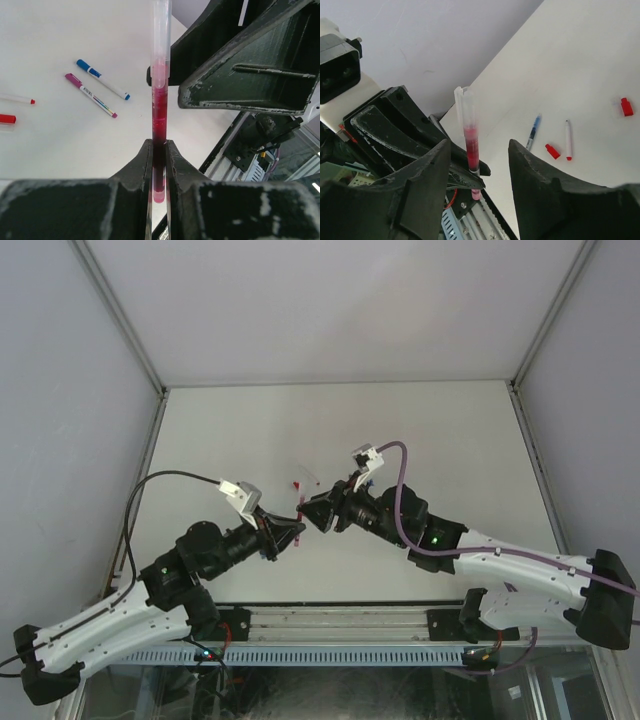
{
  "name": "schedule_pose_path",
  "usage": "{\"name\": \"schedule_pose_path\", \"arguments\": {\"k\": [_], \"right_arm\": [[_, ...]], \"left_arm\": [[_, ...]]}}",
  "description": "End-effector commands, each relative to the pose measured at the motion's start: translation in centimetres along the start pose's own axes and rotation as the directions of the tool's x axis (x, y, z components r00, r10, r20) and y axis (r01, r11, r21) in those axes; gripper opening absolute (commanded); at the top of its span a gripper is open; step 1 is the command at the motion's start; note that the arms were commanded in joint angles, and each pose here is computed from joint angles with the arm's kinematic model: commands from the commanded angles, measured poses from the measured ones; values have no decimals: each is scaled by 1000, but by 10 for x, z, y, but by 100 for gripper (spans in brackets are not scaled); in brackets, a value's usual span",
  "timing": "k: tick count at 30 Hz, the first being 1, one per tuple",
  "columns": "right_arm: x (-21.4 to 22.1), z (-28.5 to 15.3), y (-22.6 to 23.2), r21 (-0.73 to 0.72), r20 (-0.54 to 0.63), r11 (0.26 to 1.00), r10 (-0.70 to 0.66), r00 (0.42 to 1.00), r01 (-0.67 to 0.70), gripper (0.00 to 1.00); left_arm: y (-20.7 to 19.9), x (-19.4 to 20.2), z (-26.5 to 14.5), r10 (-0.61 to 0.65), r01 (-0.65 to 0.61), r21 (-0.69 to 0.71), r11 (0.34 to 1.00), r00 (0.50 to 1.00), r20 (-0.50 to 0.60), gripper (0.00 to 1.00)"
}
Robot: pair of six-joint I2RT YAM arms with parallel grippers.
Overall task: Insert the pens into the pen caps
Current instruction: Insert the pen cap onto the pen, then press the pen cap onto the pen.
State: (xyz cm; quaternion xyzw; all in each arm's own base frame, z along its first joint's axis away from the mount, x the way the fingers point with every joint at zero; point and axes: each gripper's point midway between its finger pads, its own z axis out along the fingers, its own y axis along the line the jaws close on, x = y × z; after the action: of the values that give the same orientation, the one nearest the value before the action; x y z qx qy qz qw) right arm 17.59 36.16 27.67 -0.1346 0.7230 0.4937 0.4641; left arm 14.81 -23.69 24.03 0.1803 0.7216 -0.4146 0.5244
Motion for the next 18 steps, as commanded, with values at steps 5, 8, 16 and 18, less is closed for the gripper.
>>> {"name": "schedule_pose_path", "arguments": {"k": [5, 8, 16, 18], "right_arm": [[-46, -25, 13, -53, 86, 997, -52, 995, 57, 55], [-54, -33, 18, -110, 88, 989, -90, 992, 99, 55], [-81, -50, 37, -283, 118, 947, -121, 986, 150, 55], [-88, -53, 47, -332, 136, 927, -137, 981, 175, 56]], "left_arm": [[-8, -13, -2, -11, 9, 36, 999, 998, 64, 0], [-14, -17, -4, -6, 1, 69, 998, 997, 72, 0], [-34, -30, -10, 11, -25, 159, 987, 996, 91, 0], [-38, -31, -11, 15, -31, 180, 983, 996, 90, 0]]}}
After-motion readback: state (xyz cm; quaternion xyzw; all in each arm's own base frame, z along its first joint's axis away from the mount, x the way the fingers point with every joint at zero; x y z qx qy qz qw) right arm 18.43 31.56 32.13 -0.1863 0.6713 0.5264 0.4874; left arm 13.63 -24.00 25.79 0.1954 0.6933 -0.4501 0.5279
